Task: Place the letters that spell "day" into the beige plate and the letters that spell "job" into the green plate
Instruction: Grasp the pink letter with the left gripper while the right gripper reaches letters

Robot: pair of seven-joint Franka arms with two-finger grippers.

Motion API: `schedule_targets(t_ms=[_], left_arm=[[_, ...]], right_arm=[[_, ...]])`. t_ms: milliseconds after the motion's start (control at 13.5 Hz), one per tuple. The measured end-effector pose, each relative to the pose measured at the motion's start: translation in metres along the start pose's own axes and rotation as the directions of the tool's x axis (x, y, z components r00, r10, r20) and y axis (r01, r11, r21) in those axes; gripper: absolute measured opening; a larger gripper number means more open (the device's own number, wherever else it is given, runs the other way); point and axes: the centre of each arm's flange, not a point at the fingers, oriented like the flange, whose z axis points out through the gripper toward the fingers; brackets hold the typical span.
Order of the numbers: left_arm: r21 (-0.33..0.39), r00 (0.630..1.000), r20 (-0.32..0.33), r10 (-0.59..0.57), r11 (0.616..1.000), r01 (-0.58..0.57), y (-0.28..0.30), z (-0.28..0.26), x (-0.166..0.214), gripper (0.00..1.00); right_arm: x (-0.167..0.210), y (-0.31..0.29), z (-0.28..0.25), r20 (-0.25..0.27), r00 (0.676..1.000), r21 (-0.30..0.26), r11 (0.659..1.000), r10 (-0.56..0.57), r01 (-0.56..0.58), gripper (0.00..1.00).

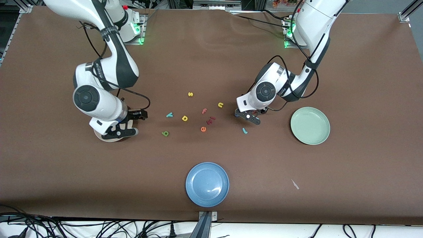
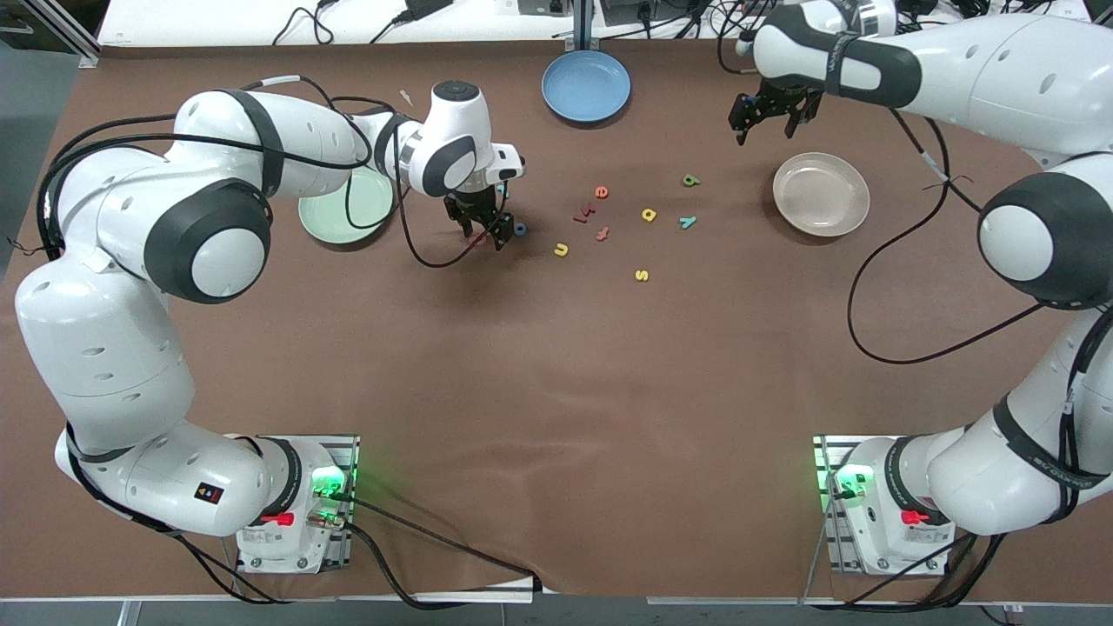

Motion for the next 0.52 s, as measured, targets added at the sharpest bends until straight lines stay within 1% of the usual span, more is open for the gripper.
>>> schedule_targets(t_ms=[74,148,222,297,445,519], left_arm=[[0.022,1.000,0.000,0.019,1.000,-0.019,-0.001,0.003,0.000,0.78],[0.029,1.000,-0.001,0.025,0.999,-0.024,-0.003,0.005,0.001,0.75],[0.033,1.000,-0.001,0.028,0.999,-0.028,-0.003,0.005,0.001,0.75],[0.034,1.000,-0.001,0.029,0.999,-0.029,-0.003,0.006,0.001,0.67],[0.036,1.000,-0.001,0.031,0.999,-0.031,-0.003,0.006,0.001,0.45],[0.038,1.000,-0.001,0.031,0.999,-0.031,-0.004,0.006,0.001,0.39]], right_arm=[[0.003,-0.004,0.009,-0.006,1.000,-0.002,1.000,-0.005,0.005,1.00],[0.005,-0.008,0.016,-0.013,1.000,-0.003,1.000,-0.012,0.012,1.00],[0.007,-0.014,0.024,-0.017,1.000,-0.005,1.000,-0.022,0.022,1.00],[0.009,-0.020,0.032,-0.025,0.999,-0.007,0.999,-0.036,0.036,1.00],[0.013,-0.038,0.046,-0.051,0.996,-0.011,0.997,-0.076,0.076,1.00],[0.014,-0.049,0.052,-0.069,0.992,-0.014,0.994,-0.107,0.106,1.00]])
